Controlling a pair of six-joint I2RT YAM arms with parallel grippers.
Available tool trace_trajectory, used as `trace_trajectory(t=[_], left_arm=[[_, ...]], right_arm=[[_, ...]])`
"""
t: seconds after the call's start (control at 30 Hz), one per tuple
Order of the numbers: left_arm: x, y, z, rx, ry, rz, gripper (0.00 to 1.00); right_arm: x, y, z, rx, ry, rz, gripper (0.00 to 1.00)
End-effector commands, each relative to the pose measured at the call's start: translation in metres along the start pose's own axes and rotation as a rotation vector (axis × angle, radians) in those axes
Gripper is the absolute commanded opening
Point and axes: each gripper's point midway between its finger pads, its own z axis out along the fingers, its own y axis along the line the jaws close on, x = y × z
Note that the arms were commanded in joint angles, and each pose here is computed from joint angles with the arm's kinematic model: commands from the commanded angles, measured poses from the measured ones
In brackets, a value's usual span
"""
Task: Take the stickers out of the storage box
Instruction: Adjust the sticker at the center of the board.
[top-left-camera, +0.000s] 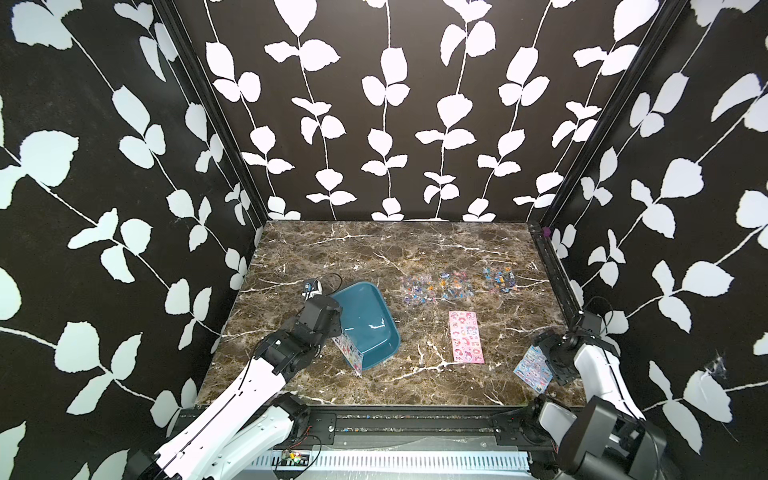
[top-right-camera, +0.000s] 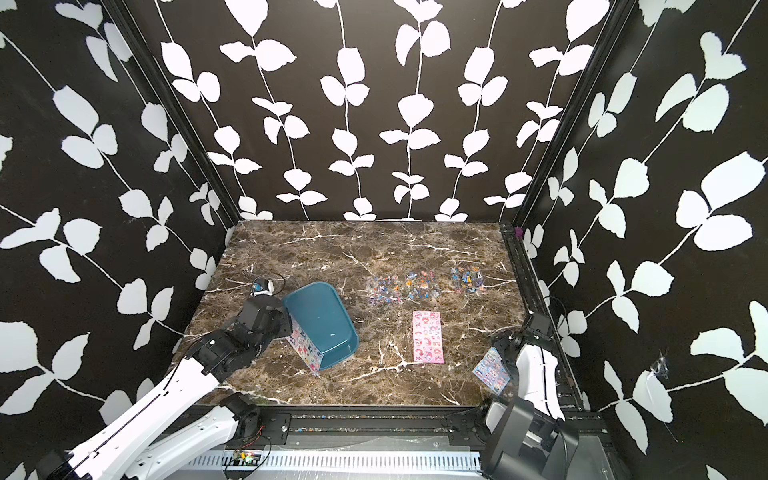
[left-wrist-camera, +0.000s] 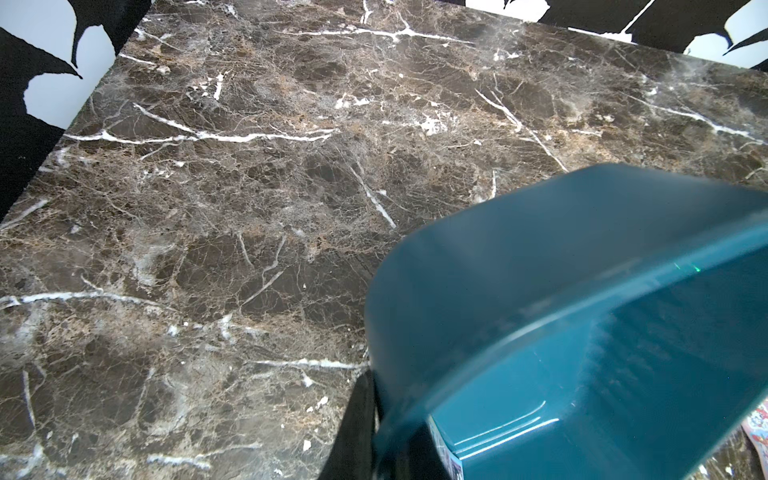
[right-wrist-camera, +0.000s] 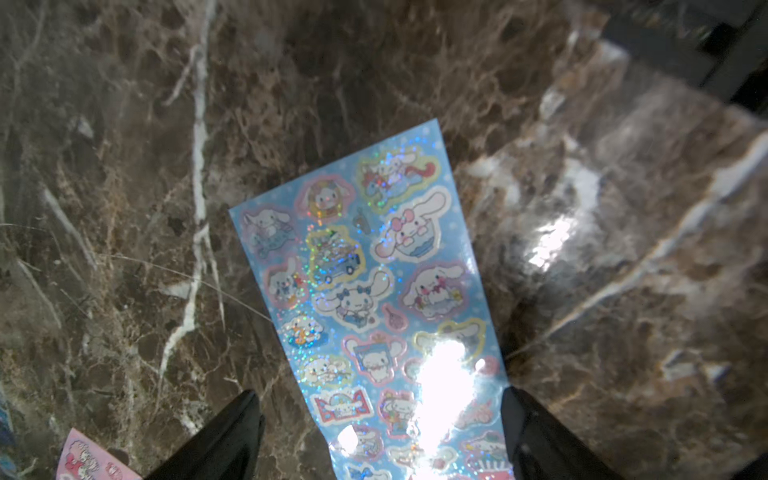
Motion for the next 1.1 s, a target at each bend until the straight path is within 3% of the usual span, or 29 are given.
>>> trace_trajectory(t=[0.0,0.3,0.67,1.07], left_arm=[[-0.006,0.000,-0.006,0.007,-0.025,0.003,0.00],[-0.006,0.000,-0.005,0.004,-0.026,0.005,0.00],[-0.007,0.001,-0.005,0.000,-0.031,0.004,0.00],[-0.007,0.001,-0.006,0.004,-0.036,-0.002,0.00]], right_arm=[[-0.006,-0.007,-0.004,0.045,-0.034,0.008,0.91],[-0.018,-0.009,0.015,0.087,0.004,0.036,0.90],[-0.030,0.015,0.024,-0.016,0.004,-0.016,0.89],[-0.012,0.068,0.041,-0.107,0.095,-0.234,0.85]])
